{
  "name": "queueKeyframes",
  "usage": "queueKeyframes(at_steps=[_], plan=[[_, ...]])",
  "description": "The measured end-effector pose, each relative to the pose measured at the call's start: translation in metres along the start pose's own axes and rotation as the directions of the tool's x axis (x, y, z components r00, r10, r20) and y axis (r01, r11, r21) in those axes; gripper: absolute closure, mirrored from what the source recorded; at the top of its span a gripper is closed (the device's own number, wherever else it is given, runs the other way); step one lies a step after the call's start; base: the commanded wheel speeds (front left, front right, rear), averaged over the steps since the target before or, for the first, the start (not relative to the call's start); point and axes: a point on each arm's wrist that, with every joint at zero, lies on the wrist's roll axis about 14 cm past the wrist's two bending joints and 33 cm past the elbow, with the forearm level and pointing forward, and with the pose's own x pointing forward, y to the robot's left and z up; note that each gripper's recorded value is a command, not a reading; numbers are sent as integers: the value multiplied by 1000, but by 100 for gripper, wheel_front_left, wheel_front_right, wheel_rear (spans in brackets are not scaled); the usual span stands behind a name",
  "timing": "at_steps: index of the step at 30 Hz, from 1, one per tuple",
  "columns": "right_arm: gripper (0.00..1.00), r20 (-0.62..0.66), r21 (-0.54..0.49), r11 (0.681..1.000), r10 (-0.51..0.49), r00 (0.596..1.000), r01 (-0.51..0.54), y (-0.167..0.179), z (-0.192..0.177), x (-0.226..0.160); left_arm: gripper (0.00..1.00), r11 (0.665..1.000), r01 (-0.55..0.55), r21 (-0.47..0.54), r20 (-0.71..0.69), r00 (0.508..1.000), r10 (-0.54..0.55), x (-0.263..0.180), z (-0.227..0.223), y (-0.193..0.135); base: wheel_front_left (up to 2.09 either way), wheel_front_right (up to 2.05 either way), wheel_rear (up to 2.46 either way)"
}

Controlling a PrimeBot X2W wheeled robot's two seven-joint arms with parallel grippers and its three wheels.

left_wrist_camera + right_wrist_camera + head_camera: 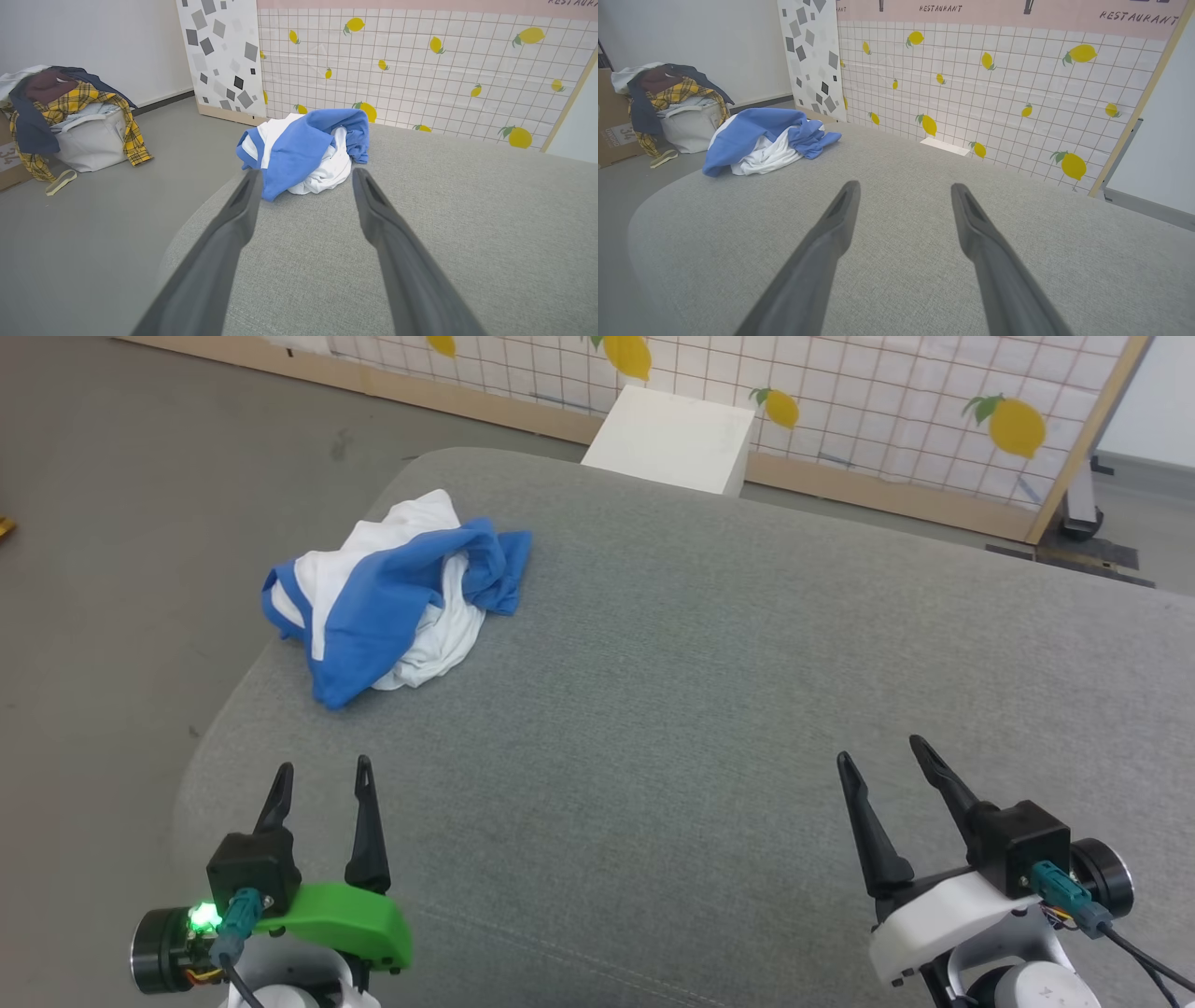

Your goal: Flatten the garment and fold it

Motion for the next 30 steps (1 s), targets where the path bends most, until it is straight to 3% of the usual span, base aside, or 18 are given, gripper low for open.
queueKeyframes(at_steps=[30], plan=[[0,63,25,987,159,985,-161,50,10,31,0,980,-195,-34,-8,981,195,-38,-8,59,0,0,0]])
